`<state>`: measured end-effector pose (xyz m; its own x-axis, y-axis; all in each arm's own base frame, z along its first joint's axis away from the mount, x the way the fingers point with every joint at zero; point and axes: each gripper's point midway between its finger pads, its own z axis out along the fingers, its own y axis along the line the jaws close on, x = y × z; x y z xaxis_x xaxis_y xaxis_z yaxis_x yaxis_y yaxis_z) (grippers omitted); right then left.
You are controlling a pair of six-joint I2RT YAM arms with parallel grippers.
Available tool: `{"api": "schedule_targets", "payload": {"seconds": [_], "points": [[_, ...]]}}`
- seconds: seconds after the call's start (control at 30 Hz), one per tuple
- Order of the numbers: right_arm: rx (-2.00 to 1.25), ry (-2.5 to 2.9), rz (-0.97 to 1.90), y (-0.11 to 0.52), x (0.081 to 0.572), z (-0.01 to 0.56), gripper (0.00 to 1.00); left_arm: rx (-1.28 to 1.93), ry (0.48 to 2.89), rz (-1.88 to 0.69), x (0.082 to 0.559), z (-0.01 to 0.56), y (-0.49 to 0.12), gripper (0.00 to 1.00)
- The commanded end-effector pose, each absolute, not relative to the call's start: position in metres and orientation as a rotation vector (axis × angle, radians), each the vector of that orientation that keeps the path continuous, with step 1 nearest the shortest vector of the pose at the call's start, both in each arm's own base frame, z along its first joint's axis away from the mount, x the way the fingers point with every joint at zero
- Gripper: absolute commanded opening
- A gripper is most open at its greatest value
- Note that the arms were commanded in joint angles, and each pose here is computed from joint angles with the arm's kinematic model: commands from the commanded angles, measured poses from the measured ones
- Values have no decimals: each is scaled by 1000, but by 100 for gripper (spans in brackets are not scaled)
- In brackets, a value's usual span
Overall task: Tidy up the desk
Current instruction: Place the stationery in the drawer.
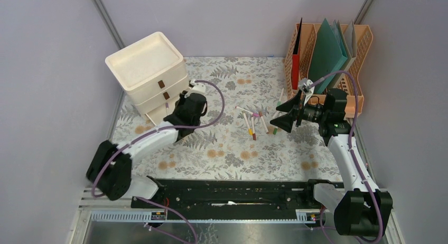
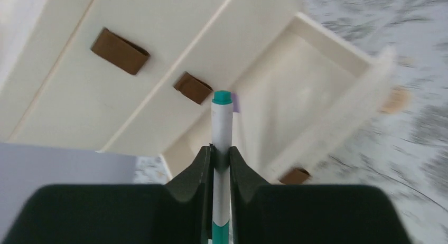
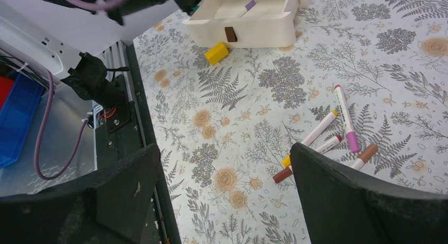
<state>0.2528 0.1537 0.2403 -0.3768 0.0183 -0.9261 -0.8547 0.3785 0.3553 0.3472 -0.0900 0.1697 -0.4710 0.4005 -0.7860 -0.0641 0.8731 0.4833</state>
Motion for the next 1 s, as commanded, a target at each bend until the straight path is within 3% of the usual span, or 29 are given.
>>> {"api": "schedule_targets", "payload": {"seconds": [0.0, 0.07, 0.13, 0.27, 0.4, 0.47, 0.57, 0.67, 0.97], "points": [[-786, 1625, 1156, 155, 251, 257, 100, 251, 1844, 983, 384, 186, -49, 21], [-782, 1628, 1160, 155, 251, 257, 100, 246, 1843, 1035, 398, 184, -48, 46], [-781, 1628, 1155, 155, 252, 257, 100, 248, 1837, 1033, 404, 186, -57, 61], [-783, 1626, 1141, 155, 252, 256, 100, 221, 1841, 813, 396, 195, -88, 75], [-791, 1624, 1119, 154, 254, 253, 100, 166, 1892, 377, 383, 209, -129, 84], [-795, 1629, 1094, 152, 256, 252, 100, 161, 1867, 80, 369, 220, -156, 98], [-794, 1655, 1058, 149, 257, 247, 100, 177, 1756, -294, 348, 228, -193, 99], [-796, 1669, 1016, 146, 261, 244, 100, 129, 1664, -506, 333, 221, -207, 99], [-845, 1775, 886, 140, 278, 224, 100, 139, 1665, -575, 323, 167, -212, 99]]}}
